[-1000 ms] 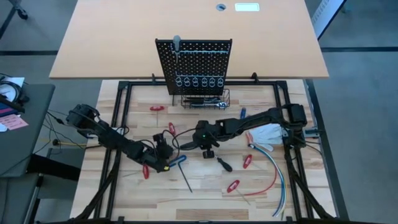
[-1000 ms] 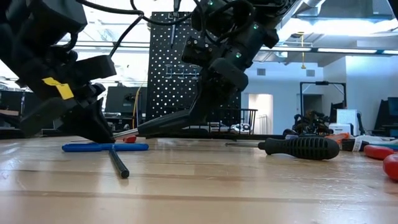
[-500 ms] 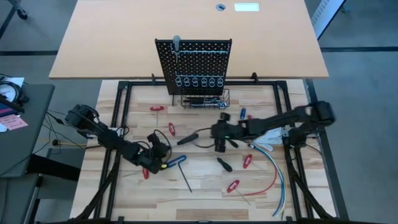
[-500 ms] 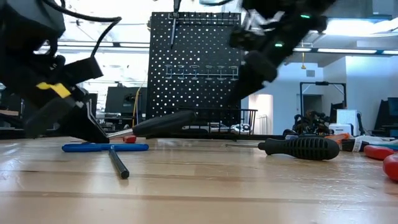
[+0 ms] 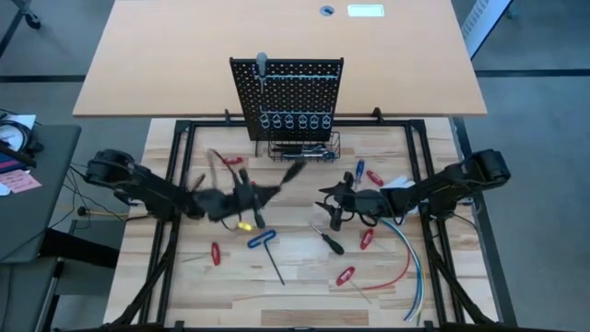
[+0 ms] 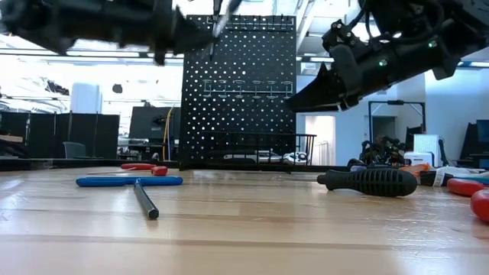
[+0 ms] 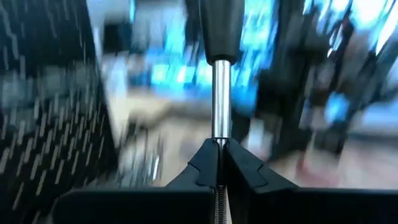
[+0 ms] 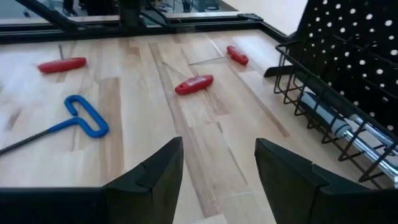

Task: Hang tools onto peg board
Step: Hang the black screwdriver on the pegboard

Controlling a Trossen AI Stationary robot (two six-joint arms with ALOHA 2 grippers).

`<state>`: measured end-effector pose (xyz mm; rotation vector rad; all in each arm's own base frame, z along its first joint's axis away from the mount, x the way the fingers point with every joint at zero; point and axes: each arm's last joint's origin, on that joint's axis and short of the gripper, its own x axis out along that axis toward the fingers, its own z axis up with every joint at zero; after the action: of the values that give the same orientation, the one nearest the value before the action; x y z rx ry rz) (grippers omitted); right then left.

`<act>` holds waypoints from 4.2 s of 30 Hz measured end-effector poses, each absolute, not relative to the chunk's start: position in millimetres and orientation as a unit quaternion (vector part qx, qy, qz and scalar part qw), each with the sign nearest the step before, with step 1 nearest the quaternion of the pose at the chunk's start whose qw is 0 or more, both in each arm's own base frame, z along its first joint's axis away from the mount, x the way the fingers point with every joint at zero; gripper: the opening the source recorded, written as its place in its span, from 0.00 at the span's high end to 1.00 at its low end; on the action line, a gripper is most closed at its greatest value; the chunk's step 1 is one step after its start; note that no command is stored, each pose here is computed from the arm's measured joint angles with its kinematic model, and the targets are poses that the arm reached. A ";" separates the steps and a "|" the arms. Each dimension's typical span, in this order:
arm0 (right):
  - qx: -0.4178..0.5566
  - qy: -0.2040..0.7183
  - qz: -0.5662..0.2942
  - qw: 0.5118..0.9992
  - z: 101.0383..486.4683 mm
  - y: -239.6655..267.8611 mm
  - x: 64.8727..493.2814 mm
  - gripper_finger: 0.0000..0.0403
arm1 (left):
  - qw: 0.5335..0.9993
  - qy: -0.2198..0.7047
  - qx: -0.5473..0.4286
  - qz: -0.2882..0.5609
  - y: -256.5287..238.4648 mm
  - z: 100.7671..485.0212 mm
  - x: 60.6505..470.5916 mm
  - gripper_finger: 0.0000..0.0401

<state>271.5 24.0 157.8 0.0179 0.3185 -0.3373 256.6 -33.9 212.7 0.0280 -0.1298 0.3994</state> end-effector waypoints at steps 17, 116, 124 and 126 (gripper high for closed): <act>-0.001 0.164 -0.160 0.973 156.9 24.9 271.1 0.49 | 0.919 -0.235 0.081 0.307 98.3 351.7 281.1 0.99; 0.019 0.287 0.033 0.957 152.0 48.7 274.6 0.49 | 0.939 0.300 0.114 0.124 -23.5 234.1 253.4 0.64; 0.020 0.525 0.030 0.850 192.5 87.3 270.4 0.49 | 0.974 0.189 0.123 -0.018 -47.0 171.8 276.2 0.64; 0.044 0.571 -0.002 0.820 203.5 92.4 263.5 0.49 | 0.970 0.199 0.121 -0.067 -42.4 160.5 290.7 0.64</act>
<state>263.5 92.4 203.5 0.0939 1.2157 -0.0036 290.7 -42.4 160.5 0.2436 0.4011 -0.1358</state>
